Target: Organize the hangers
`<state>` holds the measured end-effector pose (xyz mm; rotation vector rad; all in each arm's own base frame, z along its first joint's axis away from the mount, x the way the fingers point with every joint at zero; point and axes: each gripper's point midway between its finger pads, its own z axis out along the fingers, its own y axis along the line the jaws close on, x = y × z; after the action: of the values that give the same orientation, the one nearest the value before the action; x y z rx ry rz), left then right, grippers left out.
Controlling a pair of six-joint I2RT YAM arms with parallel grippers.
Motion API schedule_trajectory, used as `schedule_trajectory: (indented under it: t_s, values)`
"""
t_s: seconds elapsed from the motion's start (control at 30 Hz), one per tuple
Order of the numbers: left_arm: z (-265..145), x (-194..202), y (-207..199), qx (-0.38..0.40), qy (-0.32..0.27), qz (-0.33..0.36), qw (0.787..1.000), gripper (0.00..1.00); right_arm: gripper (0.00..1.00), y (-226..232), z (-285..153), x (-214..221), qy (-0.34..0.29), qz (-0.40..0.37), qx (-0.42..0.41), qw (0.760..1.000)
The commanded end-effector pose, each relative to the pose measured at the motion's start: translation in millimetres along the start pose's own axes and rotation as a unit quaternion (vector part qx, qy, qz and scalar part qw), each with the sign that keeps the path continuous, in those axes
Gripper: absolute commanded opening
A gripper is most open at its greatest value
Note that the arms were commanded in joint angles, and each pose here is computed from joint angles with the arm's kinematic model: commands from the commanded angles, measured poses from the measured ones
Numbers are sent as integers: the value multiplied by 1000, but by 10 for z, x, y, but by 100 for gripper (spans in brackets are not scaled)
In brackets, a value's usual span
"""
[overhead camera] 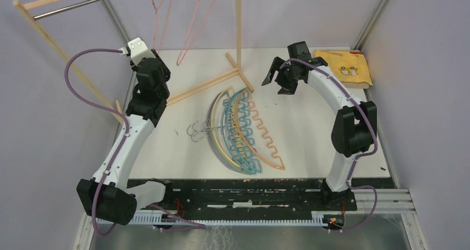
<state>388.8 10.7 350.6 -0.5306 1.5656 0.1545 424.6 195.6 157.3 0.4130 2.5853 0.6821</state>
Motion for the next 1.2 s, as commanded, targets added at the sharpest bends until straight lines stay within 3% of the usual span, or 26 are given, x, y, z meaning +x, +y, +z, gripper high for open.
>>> schedule_trajectory:
  t_s: [0.0,0.3,0.57,0.8,1.17]
  values:
    - [6,-259,-31,-5,-33,-52,998,3,88,61,-59,-99,-16,2,-16,1000]
    - [132,-257,-132,-1,-27,-61,998,3,87,54,-47,-119,-14,5,-18,1000]
    - [325,132,-359,22,49,-29,998,3,87,-15,-64,-109,-14,9,-14,1000]
    - [214,479,-507,52,96,-30,994,3,87,-97,-22,-82,-11,16,-9,1000]
    - [34,704,-1084,102,126,-14,987,3,86,-85,41,-63,-4,23,-16,1000]
